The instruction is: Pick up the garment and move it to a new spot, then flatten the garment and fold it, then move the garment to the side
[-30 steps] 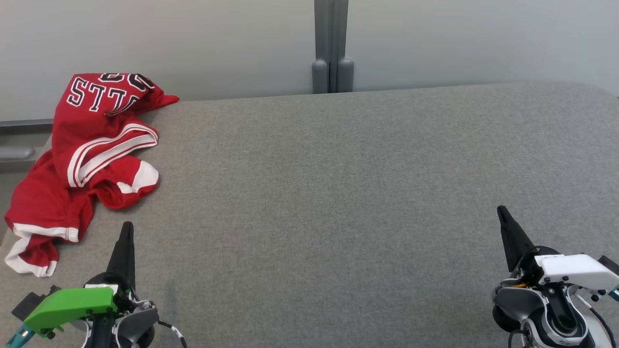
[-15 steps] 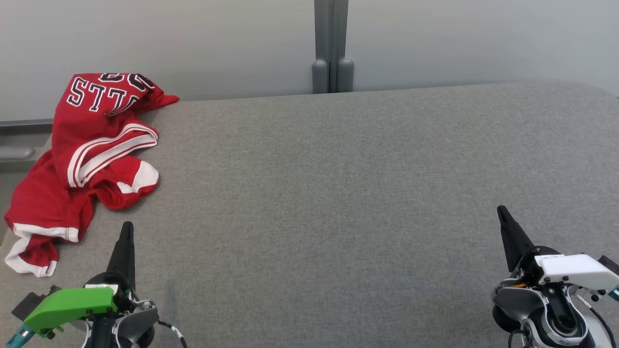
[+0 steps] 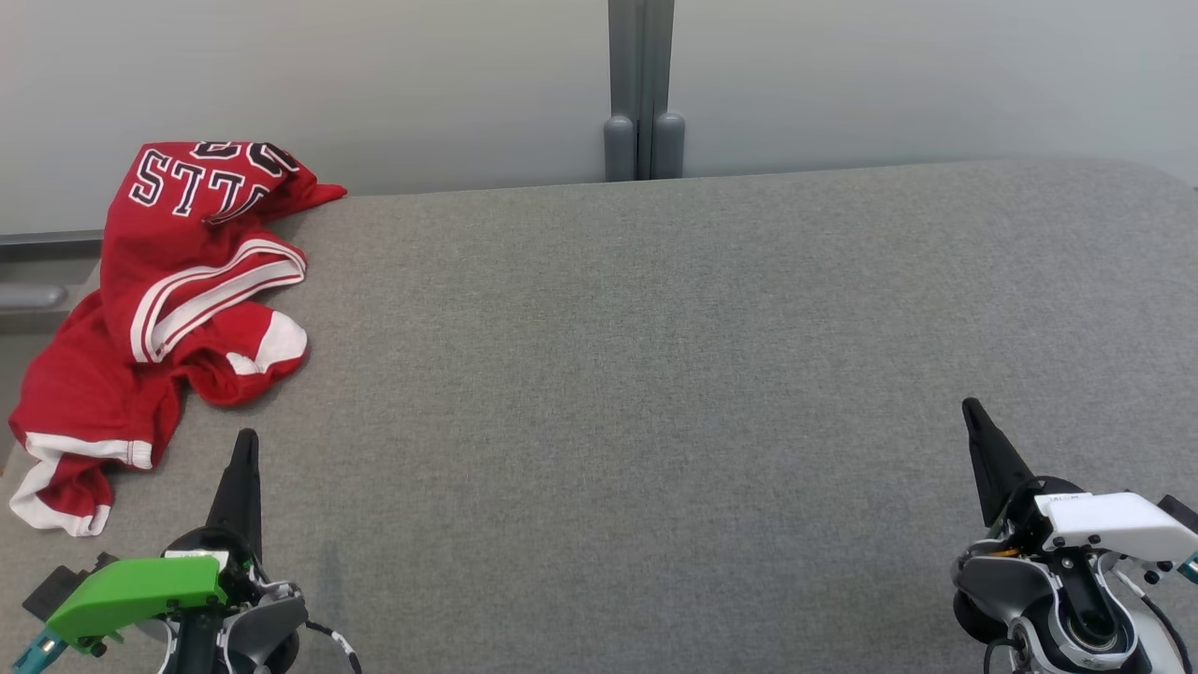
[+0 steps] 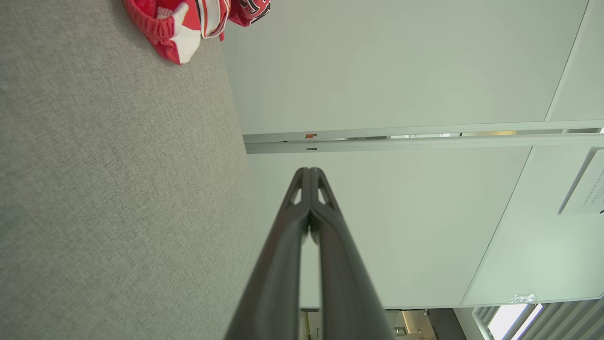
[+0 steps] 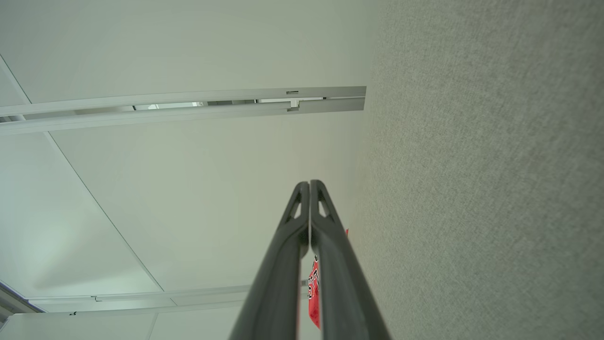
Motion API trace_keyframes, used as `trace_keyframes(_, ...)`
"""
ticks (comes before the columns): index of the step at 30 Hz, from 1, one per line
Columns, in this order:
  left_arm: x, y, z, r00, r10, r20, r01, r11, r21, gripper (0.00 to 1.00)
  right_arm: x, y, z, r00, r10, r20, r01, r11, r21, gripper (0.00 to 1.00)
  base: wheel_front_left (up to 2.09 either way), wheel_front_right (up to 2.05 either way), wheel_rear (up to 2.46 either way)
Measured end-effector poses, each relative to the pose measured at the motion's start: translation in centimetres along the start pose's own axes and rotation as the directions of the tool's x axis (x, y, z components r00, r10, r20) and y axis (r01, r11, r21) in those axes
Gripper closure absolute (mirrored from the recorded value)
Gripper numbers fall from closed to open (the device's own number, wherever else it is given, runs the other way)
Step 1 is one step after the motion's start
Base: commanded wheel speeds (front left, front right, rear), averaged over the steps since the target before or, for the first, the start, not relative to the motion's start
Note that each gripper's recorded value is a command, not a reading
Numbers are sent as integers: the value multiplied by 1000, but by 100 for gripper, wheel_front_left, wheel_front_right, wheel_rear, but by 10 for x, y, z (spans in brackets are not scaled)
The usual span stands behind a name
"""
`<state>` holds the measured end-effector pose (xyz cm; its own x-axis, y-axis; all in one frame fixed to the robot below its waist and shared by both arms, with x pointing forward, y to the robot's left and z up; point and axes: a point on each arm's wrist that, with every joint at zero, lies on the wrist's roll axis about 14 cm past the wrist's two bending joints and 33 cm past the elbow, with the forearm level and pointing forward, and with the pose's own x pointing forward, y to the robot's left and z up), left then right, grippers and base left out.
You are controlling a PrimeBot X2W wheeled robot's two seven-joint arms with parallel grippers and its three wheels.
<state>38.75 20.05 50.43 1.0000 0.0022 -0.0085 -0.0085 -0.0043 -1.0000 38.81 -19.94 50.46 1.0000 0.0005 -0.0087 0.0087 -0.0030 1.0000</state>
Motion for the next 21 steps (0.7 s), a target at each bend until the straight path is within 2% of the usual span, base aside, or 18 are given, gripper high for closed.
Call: trace_keyframes(21,0,0,0,1000,0,0,0,1000,0,100,0,0,0,1000,0,0,0,1000,0,100,0,0,0)
